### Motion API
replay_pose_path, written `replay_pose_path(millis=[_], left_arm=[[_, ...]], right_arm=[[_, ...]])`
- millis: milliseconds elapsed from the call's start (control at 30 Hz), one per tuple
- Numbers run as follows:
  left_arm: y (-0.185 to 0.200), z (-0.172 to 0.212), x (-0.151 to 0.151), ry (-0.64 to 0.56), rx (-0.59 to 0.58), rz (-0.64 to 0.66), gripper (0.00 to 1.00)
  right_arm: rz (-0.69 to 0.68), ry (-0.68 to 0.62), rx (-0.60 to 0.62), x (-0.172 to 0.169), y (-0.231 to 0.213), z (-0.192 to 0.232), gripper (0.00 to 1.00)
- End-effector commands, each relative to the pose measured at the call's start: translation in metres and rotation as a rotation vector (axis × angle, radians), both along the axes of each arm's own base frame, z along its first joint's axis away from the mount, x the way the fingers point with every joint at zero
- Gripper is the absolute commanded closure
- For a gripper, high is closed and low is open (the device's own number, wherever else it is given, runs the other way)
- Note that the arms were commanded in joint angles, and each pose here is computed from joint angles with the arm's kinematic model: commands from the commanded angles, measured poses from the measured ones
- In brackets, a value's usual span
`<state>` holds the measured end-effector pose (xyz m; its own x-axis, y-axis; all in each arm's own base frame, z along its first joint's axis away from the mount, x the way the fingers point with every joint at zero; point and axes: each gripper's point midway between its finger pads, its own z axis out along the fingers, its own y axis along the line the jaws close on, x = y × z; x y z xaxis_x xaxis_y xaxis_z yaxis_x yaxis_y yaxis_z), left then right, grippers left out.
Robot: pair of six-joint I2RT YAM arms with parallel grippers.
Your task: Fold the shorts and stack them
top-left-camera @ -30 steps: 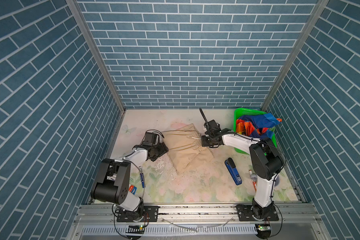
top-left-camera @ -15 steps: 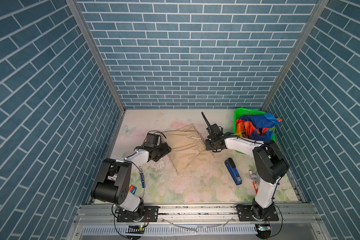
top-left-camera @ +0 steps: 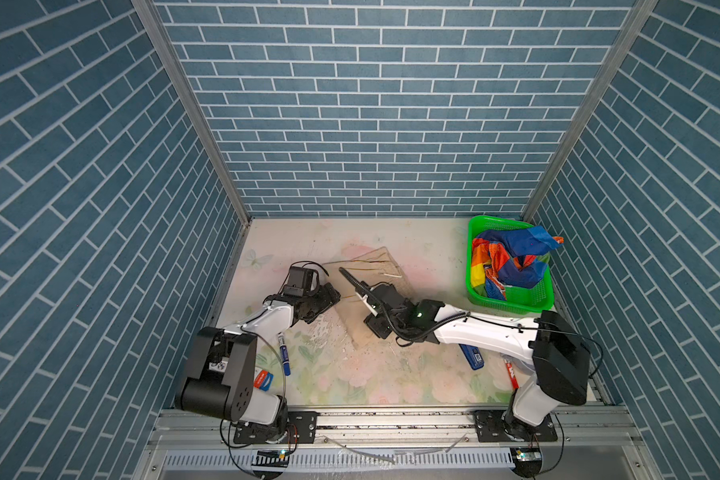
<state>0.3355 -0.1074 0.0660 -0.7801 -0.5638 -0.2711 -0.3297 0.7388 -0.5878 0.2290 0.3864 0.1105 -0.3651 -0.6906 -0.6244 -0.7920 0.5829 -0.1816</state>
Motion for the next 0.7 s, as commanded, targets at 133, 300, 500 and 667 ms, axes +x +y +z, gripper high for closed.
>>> replay_pose_path(millis=[133, 300, 500, 667], left_arm=[[0.033, -0.007, -0.022, 0.029, -0.056, 0.105, 0.12], [0.037, -0.009, -0.027, 0.038, -0.060, 0.117, 0.12], [0.035, -0.015, -0.026, 0.056, -0.072, 0.109, 0.11], [0.031, -0.021, -0.024, 0.064, -0.096, 0.109, 0.10]], right_arm=[[0.167, -0.008, -0.010, -0.018, 0.060, -0.025, 0.34], [0.175, 0.025, -0.013, -0.018, 0.074, -0.045, 0.33], [0.146, 0.098, -0.010, -0.026, 0.068, -0.064, 0.31], [0.136, 0.170, -0.040, -0.039, 0.056, -0.080, 0.30]])
